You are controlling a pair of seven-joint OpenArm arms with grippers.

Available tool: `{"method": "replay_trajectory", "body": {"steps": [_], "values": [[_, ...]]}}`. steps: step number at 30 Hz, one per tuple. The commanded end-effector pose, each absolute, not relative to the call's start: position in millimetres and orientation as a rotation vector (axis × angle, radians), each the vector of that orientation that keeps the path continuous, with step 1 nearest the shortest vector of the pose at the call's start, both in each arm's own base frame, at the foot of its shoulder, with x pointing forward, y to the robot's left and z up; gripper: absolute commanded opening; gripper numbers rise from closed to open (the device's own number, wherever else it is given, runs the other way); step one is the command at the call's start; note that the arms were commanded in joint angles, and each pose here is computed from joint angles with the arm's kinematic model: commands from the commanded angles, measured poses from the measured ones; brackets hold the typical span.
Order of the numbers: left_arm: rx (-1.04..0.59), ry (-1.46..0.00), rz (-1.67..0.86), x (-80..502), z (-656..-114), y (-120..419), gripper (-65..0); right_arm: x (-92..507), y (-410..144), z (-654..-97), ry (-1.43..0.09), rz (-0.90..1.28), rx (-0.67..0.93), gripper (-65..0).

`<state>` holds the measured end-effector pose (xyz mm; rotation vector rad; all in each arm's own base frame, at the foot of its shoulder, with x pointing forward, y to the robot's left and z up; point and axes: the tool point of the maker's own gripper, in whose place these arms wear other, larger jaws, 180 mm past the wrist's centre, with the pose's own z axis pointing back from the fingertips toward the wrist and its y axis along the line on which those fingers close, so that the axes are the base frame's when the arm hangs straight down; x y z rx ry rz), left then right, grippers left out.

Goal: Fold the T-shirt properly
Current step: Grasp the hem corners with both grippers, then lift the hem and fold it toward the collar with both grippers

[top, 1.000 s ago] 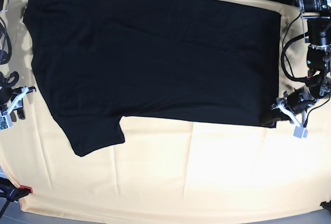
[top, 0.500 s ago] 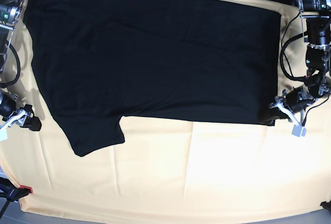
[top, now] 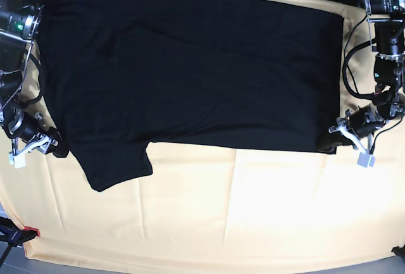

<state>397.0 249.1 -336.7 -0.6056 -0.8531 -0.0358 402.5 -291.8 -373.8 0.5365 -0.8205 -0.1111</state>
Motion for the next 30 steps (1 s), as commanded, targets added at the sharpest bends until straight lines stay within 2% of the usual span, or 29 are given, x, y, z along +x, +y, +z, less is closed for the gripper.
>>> {"method": "replay_trajectory", "body": {"steps": [1,21,24,27,28,30], "values": [[-0.610,-0.924,-0.039,409.0,-312.1,257.3,-65.0,409.9,-296.2,-360.7,-0.850,-0.097,0.532,-30.4],[-0.630,-0.935,-0.030,409.8,-308.9,255.7,-65.0,397.1,-258.8,-387.6,-0.705,0.019,0.544,-31.3],[-0.631,-0.936,-0.033,409.9,-308.5,255.4,-65.0,400.8,-262.3,-383.2,-0.727,0.015,0.539,-41.0],[-0.634,-0.939,-0.041,409.6,-307.9,254.5,-65.0,405.2,-266.8,-377.3,-0.752,0.013,0.532,-59.6],[-0.640,-0.943,-0.052,409.3,-306.7,253.1,-65.0,406.0,-267.5,-376.1,-0.754,0.014,0.530,-63.5],[-0.663,-0.964,-0.076,409.2,-301.7,249.2,-65.0,409.7,-267.7,-372.1,-0.764,0.016,0.530,-65.0]]}}
